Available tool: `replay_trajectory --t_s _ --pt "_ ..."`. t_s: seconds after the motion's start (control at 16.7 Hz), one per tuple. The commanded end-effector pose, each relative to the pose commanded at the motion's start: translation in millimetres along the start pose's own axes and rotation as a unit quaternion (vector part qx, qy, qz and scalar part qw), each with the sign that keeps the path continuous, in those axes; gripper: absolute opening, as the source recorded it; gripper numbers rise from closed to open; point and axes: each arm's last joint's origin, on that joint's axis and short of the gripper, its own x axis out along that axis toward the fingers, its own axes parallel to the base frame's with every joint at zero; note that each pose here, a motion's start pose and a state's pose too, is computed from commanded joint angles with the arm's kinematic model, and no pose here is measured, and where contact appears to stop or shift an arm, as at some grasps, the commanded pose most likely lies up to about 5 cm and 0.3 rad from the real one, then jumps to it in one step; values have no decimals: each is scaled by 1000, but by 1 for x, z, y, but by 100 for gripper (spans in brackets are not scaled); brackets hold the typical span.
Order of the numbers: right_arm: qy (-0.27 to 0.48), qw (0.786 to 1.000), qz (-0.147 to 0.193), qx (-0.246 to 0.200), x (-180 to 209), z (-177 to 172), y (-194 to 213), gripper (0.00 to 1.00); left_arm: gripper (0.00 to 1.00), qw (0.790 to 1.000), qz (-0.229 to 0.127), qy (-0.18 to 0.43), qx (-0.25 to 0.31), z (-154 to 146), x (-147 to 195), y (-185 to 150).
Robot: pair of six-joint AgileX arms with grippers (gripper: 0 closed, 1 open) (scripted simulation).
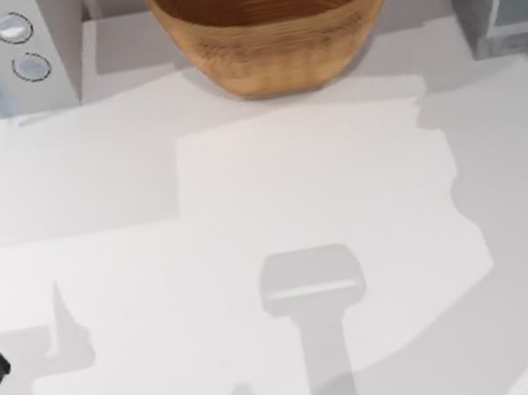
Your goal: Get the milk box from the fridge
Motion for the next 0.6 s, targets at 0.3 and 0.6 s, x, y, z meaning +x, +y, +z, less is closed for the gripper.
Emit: replay_trajectory --t_s 0.3,0.6 --pt "0 1000 0 0 11 0 -1 100 100 1000 0 0 0 0 0 0" --pt "0 1000 0 0 41 -1 -1 100 100 1000 0 0 0 0 0 0"
